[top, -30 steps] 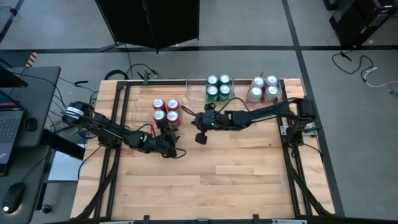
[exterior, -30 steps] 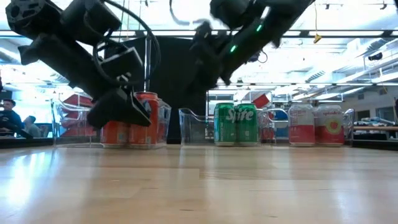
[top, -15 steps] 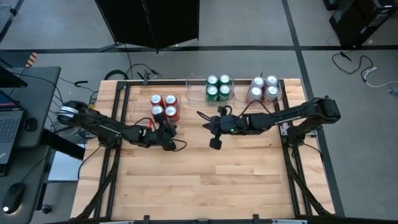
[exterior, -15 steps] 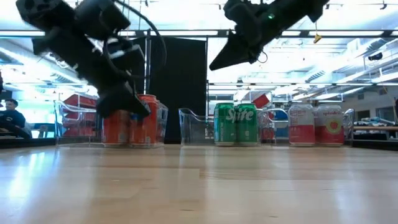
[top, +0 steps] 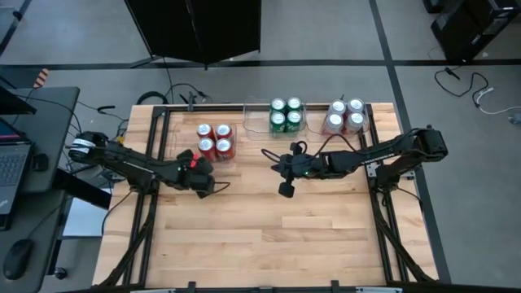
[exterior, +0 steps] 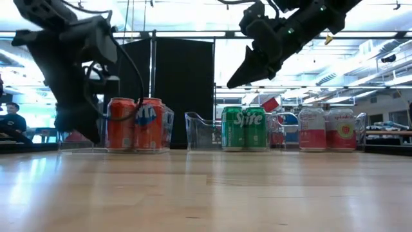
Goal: Sort soda cans
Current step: Move the bottom transparent bin from the middle to the top left of the table
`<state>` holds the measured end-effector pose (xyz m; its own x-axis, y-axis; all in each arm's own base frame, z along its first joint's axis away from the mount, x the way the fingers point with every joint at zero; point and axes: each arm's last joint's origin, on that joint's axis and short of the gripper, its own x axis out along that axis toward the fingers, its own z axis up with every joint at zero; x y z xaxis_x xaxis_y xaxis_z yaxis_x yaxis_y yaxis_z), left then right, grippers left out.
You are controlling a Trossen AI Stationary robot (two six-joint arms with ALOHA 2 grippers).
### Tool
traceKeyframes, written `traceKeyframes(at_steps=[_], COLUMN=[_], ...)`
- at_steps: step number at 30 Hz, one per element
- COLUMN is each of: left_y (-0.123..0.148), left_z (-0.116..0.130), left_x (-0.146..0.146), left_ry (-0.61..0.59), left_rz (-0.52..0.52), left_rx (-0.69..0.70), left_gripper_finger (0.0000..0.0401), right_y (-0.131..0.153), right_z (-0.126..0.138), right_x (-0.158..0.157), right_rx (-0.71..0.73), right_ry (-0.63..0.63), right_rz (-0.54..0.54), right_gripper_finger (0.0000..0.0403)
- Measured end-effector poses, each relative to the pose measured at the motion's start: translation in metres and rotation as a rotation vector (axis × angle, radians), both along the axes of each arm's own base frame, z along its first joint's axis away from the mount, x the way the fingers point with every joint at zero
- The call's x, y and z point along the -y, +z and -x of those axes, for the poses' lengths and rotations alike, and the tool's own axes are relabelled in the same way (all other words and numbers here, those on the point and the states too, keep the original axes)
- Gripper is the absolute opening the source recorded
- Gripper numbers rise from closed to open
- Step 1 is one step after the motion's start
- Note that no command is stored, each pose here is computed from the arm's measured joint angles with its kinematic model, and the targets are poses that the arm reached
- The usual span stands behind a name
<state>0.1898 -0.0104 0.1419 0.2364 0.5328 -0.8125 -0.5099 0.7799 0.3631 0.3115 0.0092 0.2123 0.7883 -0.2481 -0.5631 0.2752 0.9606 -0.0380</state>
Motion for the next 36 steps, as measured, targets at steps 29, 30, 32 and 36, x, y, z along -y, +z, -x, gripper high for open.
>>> traceKeyframes(at_steps=[29,30,32,36], left_y=[-0.015,-0.015,-0.013,-0.011], left_z=[-0.005,-0.006,-0.008,-0.012], left_x=[-0.085,-0.086,-0.086,-0.088], left_ry=[0.051,0.042,0.028,0.018], left_rz=[-0.1,-0.094,-0.102,-0.118], left_rx=[0.189,0.208,0.229,0.279], left_gripper_finger=[0.0,0.0,0.0,0.0], right_y=[-0.002,-0.002,-0.002,-0.002], right_z=[0.001,0.001,0.001,0.001], right_x=[0.0,0.0,0.0,0.0], right_rx=[-0.006,-0.006,-0.006,-0.01], right_ry=[0.017,0.016,0.016,0.024], right_rz=[0.022,0.022,0.022,0.033], right_gripper_finger=[0.0,0.0,0.0,0.0])
